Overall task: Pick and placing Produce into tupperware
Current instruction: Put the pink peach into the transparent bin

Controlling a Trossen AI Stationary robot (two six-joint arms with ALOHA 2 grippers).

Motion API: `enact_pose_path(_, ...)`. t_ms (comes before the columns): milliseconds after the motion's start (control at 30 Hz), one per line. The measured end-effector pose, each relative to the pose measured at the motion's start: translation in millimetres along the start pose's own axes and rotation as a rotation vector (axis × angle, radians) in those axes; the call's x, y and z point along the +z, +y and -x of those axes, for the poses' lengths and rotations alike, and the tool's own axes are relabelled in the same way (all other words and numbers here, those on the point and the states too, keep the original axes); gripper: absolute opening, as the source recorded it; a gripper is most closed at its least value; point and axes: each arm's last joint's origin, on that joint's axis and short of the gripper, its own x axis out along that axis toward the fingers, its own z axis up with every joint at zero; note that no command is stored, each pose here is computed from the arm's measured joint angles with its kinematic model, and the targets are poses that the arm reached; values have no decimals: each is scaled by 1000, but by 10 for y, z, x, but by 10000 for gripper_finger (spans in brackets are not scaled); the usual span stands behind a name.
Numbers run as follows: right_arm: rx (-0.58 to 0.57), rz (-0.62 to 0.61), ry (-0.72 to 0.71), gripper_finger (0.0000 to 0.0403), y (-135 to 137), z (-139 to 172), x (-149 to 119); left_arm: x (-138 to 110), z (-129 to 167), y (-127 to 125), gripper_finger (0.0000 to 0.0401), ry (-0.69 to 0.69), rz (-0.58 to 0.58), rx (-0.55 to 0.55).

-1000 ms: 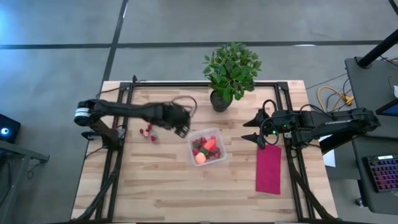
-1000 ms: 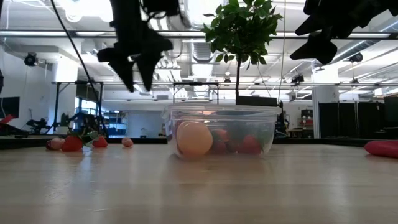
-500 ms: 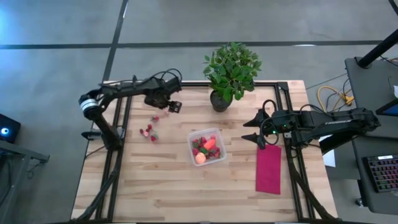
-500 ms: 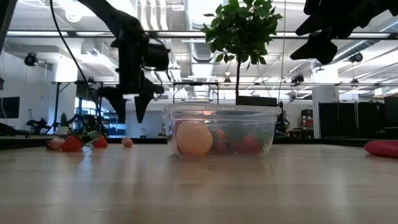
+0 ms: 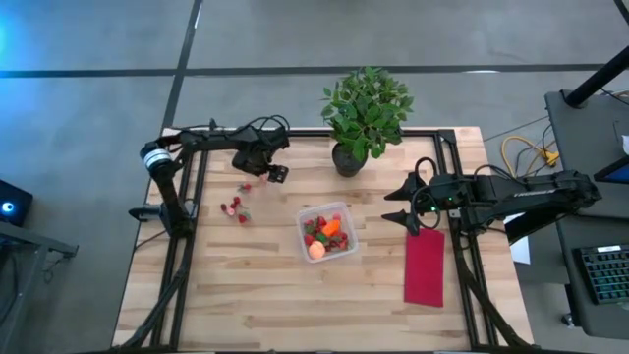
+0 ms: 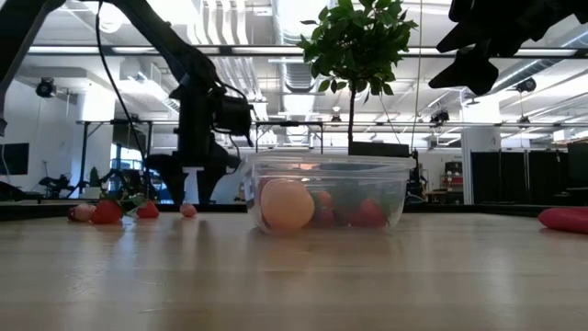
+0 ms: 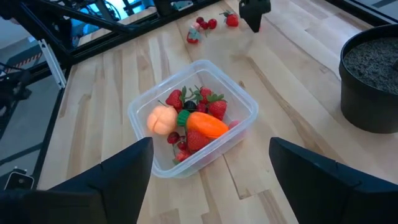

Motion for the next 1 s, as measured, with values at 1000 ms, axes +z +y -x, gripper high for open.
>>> enact_pose_path(1000, 0, 0, 0, 310, 0, 0, 0, -3, -92, 9, 112, 4, -63, 51)
